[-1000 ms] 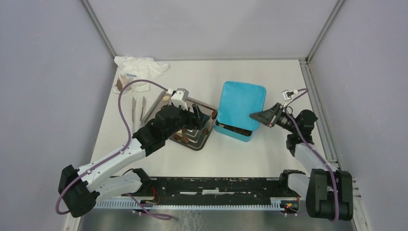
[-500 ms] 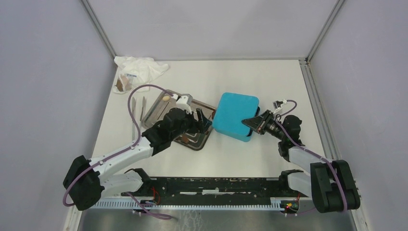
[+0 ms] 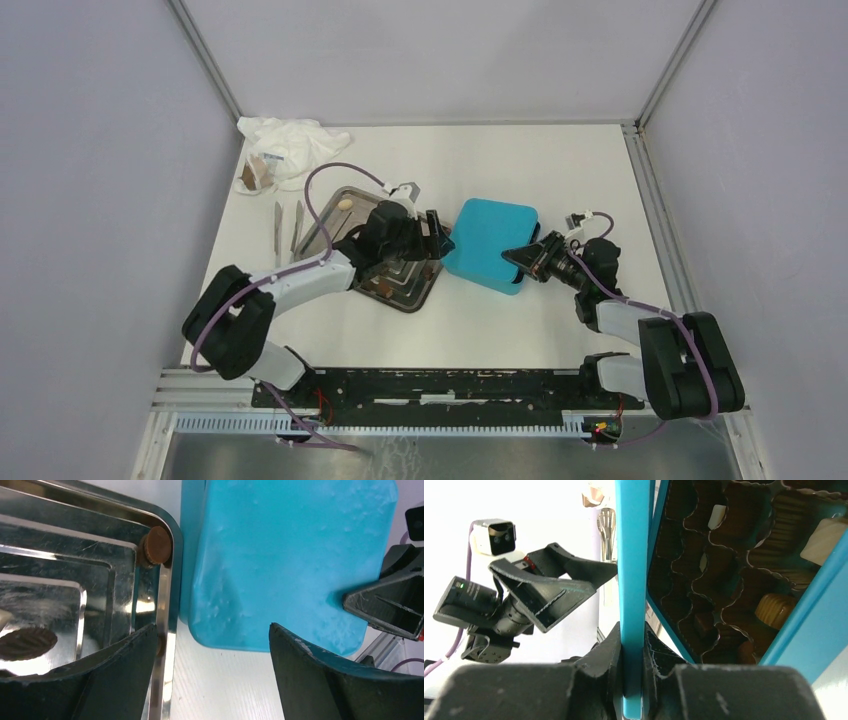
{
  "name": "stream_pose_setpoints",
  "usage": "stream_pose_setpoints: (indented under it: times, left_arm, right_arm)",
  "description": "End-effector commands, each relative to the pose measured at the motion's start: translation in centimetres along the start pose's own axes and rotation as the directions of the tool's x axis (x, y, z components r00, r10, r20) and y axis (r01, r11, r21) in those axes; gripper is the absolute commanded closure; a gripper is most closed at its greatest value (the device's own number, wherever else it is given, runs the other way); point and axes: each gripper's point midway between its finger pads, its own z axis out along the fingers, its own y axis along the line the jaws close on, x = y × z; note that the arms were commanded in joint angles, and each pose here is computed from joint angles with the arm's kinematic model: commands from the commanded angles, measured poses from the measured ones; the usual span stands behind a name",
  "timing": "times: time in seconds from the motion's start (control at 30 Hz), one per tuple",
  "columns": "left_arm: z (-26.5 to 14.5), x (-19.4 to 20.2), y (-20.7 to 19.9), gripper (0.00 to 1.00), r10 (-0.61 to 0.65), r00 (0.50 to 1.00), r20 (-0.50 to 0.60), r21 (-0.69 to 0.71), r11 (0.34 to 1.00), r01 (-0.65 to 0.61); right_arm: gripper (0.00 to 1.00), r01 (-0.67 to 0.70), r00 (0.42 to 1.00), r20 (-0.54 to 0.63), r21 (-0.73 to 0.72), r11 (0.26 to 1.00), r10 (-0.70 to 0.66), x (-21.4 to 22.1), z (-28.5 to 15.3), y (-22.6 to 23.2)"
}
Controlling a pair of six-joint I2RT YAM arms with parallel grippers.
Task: Pack the chocolate
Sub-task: Close the box lid on the packing box.
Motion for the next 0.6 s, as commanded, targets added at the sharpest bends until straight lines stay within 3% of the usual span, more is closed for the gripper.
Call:
stream_pose_setpoints:
  times: [0.0,0.3,0.57]
  left_arm:
    - [2.0,-1.8,-2.2,0.14,-0.037,0.999,-0.012,0.112,0.993,0.038]
    - [5.8,-0.9,-1.7,0.14,-0.012,0.993,-0.115,0.102,0.994,0.024]
    - [7.1,-0.4,-2.1,0.17,-0.003,0.986,-0.165,0.128,0.991,0.025]
  right_arm:
    - [0.95,0.039,0.998,0.045,-0.010,0.999,-0.039,-1.3,0.5,0.7]
    - [0.83,0.049,0.997,0.060,0.055,0.997,-0.052,-1.7,0.3,-1.0]
    - [0.65,0.060,0.996,0.061,0.076,0.995,-0.064,-2.1,0.2,-1.4]
